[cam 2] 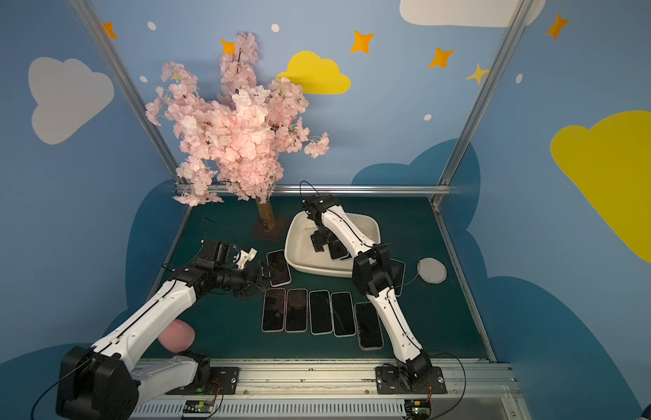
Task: Take the phone out of the storage box
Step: Pick up the phone from the storage box.
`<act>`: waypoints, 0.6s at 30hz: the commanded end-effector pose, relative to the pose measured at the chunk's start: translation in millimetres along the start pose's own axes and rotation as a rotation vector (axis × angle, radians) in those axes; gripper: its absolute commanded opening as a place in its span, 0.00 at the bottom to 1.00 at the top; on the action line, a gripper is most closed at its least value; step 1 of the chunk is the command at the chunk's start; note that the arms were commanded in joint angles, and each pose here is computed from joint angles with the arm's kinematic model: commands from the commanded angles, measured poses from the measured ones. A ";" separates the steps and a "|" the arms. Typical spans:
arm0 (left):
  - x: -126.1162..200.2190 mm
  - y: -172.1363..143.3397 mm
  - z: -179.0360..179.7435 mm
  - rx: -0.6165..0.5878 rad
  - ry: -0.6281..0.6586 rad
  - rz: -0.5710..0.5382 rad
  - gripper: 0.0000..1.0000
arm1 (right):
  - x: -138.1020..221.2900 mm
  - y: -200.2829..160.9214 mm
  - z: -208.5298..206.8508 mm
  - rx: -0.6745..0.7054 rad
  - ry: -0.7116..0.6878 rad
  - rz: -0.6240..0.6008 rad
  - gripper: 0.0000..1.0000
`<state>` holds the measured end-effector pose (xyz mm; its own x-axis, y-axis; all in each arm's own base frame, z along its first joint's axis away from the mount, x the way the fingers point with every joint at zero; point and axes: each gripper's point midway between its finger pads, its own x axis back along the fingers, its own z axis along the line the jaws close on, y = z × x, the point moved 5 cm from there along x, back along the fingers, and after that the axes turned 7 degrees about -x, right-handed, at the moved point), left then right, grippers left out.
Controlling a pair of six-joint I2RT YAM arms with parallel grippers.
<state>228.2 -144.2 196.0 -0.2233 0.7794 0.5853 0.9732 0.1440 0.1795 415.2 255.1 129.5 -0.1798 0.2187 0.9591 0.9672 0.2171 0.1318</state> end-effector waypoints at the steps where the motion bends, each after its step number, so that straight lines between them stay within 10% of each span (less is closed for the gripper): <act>1: 5.0 -6.4 4.0 0.000 0.029 0.011 1.00 | 0.3 0.6 -14.9 0.019 -0.083 0.000 0.99; 18: 6.6 -6.7 8.1 0.013 0.076 0.034 1.00 | -39.6 18.0 2.1 0.018 -0.064 -0.054 0.99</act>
<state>219.0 -136.6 188.2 -0.1950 0.7443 0.6387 0.9807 0.1368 0.1401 433.2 253.5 106.1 -0.2271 0.2467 0.9421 0.9563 0.2394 0.1678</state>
